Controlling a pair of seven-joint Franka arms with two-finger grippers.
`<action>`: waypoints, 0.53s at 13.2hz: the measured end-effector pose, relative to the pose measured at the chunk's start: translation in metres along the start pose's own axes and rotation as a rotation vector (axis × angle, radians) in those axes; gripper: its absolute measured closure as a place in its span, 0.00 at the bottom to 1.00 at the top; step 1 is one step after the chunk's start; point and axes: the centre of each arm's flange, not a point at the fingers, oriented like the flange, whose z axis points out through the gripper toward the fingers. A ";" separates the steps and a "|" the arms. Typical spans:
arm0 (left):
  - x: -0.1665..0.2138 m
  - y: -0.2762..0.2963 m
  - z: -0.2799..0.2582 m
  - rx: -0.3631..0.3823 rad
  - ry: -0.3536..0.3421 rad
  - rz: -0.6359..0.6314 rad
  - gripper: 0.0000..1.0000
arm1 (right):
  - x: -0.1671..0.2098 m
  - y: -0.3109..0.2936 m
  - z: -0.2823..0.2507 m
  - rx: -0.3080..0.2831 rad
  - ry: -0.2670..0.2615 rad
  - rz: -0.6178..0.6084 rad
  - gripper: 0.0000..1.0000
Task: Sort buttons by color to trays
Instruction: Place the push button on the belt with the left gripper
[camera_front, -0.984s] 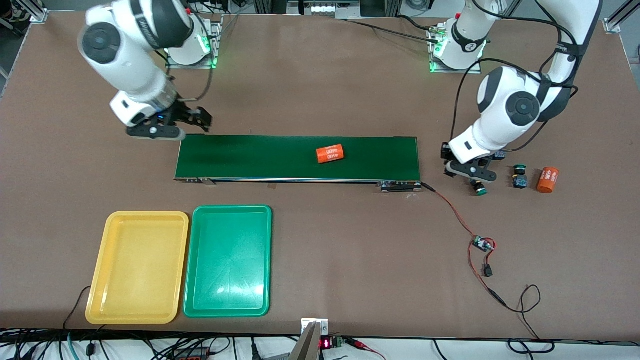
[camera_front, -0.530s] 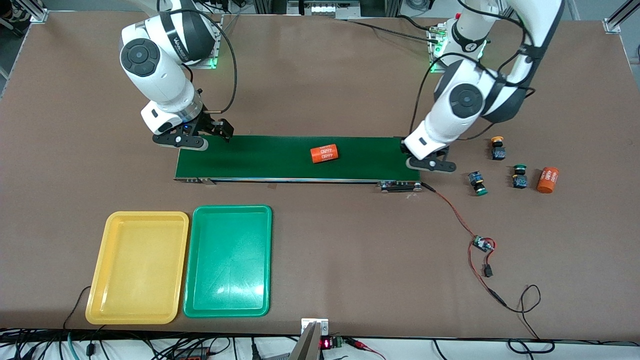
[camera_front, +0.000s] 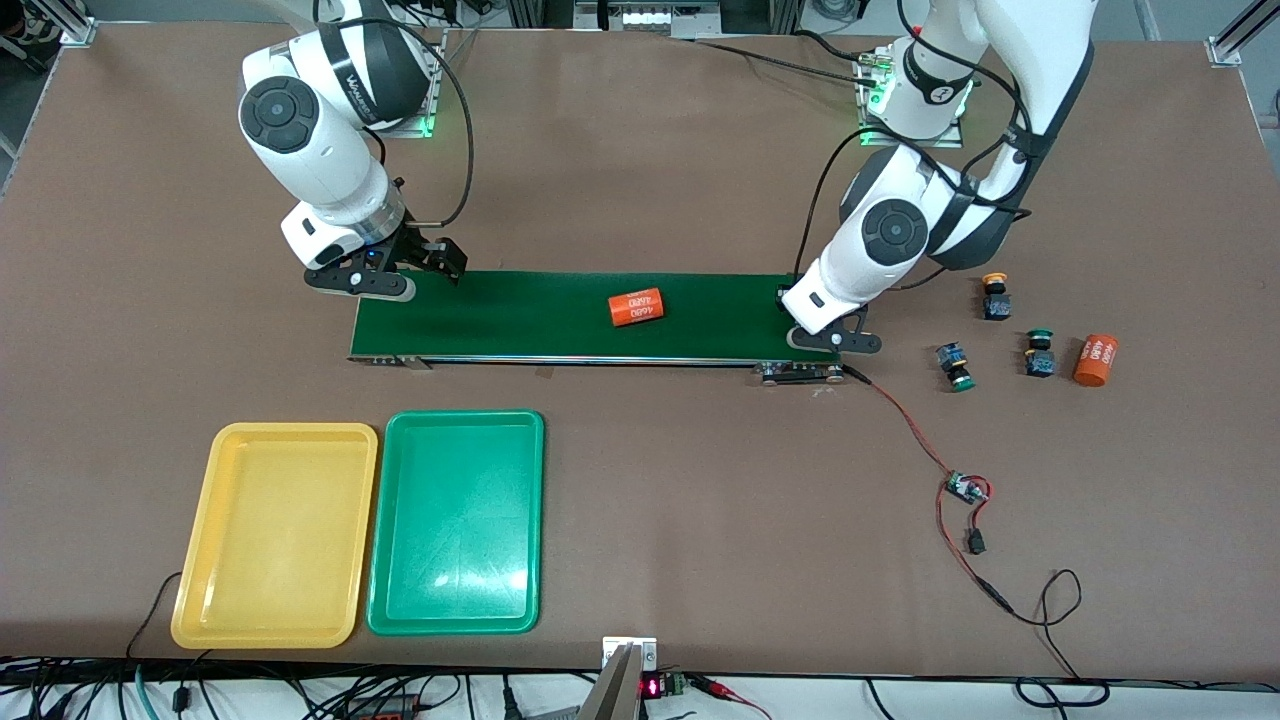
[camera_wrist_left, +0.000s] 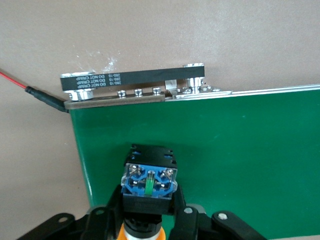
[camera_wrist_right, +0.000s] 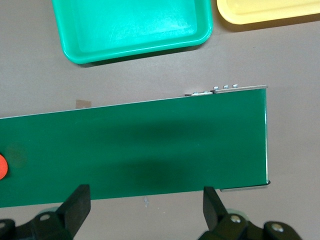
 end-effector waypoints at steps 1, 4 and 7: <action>0.001 0.000 0.000 -0.003 0.004 0.000 0.44 | 0.000 0.001 0.000 -0.001 -0.002 0.001 0.00; 0.010 -0.001 -0.027 -0.011 0.052 -0.008 0.13 | 0.001 0.003 0.000 -0.003 -0.005 0.006 0.00; 0.013 -0.053 -0.069 0.028 0.027 -0.087 0.00 | 0.001 0.006 0.001 -0.011 -0.020 0.011 0.00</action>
